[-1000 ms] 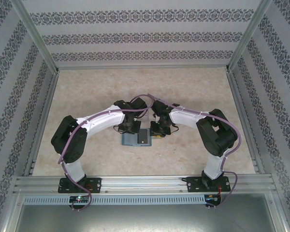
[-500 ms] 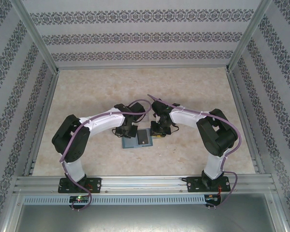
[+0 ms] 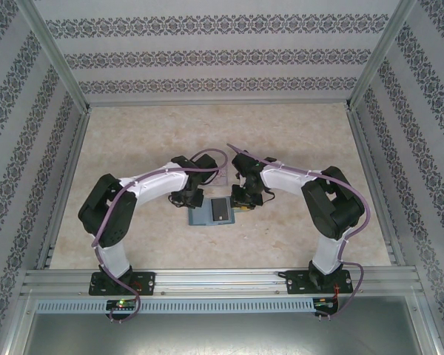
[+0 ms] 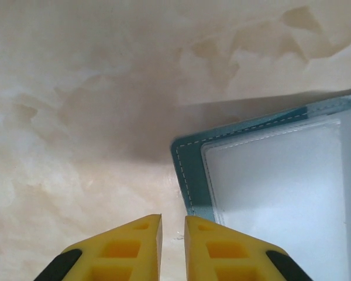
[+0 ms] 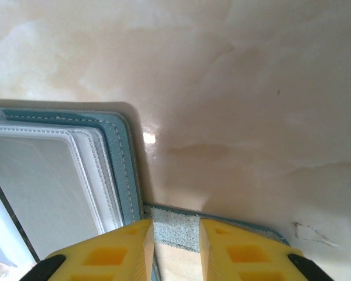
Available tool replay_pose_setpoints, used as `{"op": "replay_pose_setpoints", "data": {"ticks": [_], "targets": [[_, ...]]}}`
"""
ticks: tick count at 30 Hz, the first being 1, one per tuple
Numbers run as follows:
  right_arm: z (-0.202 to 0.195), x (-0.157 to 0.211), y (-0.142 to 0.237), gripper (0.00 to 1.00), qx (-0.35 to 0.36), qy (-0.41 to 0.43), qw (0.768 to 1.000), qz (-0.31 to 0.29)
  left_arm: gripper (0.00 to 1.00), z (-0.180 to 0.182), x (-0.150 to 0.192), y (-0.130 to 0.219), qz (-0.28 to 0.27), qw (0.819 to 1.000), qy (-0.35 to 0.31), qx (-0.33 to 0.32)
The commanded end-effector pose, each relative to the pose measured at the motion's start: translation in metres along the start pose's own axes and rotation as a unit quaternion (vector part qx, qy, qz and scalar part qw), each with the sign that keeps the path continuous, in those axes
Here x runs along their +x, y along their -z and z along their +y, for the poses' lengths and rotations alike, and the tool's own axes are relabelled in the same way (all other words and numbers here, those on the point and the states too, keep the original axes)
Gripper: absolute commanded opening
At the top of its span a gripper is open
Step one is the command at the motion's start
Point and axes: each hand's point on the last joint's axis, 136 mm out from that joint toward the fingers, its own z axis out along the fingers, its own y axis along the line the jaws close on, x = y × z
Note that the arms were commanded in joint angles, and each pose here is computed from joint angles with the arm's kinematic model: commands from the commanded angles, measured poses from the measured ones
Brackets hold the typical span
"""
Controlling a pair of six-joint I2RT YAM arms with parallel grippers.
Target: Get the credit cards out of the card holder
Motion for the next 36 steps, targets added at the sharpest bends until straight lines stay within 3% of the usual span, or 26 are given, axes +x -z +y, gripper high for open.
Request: {"op": "replay_pose_setpoints", "data": {"ticks": [1,13,20,25,36], "targets": [[0.003,-0.004,0.015,0.27,-0.001,0.007,1.000,-0.013,0.17,-0.010,-0.011,0.029,-0.028,0.998,0.002,0.048],[0.021,-0.006,0.027,0.27,-0.044,0.007,0.999,-0.023,0.14,-0.079,-0.014,0.024,-0.019,0.965,0.046,0.257],[0.036,-0.006,0.024,0.23,-0.075,0.007,0.997,-0.016,0.13,-0.083,-0.020,0.016,-0.017,0.932,0.104,0.347],[0.046,-0.005,0.017,0.21,-0.090,0.007,0.996,-0.008,0.11,-0.079,-0.020,0.011,-0.016,0.919,0.127,0.373],[0.046,-0.005,0.001,0.21,-0.084,0.003,0.996,0.009,0.09,-0.074,-0.019,0.007,-0.013,0.915,0.136,0.381]]}}
